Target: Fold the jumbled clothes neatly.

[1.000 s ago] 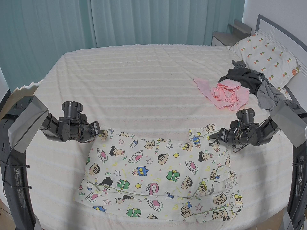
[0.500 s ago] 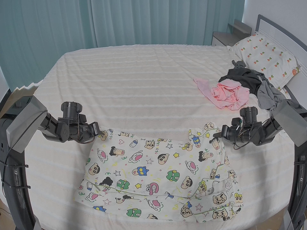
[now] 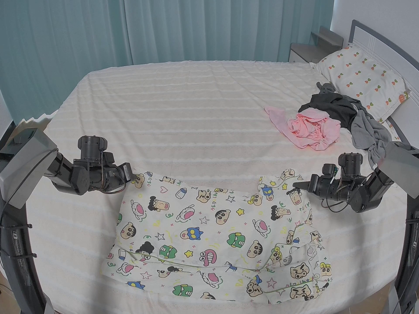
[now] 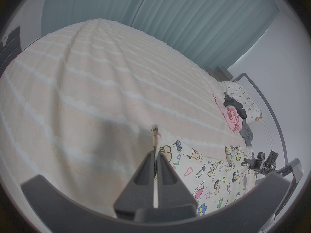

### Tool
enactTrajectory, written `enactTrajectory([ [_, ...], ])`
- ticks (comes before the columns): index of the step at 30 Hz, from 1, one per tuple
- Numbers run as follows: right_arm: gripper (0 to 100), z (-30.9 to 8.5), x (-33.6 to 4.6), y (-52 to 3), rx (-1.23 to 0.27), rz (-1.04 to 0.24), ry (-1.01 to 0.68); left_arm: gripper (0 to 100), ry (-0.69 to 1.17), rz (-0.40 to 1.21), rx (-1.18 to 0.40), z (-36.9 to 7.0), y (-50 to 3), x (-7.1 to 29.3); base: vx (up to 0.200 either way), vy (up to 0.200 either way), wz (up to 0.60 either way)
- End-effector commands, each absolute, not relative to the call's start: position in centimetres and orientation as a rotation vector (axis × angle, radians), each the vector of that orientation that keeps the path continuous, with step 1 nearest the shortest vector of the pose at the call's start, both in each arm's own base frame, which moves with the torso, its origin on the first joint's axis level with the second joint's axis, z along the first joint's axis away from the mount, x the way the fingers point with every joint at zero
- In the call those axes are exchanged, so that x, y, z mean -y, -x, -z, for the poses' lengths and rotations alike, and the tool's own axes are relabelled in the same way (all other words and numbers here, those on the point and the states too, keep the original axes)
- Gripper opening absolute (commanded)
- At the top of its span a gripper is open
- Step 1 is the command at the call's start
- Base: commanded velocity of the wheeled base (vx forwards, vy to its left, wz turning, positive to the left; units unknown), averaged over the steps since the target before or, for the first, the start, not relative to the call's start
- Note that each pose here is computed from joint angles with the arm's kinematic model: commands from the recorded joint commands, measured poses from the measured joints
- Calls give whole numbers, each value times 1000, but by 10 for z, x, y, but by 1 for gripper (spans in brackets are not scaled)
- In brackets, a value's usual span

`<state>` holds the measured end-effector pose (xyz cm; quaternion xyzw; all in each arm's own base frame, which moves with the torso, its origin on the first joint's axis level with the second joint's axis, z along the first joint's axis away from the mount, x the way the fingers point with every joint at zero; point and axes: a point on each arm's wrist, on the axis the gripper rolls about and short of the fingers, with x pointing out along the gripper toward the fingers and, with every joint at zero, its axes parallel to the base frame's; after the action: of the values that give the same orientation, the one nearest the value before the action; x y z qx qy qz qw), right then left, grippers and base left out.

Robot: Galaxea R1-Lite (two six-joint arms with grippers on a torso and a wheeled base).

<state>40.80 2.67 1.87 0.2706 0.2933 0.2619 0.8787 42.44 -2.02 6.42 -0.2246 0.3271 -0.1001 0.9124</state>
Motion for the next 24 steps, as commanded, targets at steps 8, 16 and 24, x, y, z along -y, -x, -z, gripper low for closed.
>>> enactTrajectory([
  [8, 0, -32, -23, -394, -580, -585, -566, 0, 472, 199, -651, -82, -408, 11, 0, 0, 0],
  [16, 0, -43, -22, -394, -545, -593, -556, 0, 473, 198, -627, -90, -408, 8, 0, 0, 0],
  [24, 0, -47, -23, -394, -531, -598, -551, 0, 471, 201, -620, -92, -408, 9, 0, 0, 0],
])
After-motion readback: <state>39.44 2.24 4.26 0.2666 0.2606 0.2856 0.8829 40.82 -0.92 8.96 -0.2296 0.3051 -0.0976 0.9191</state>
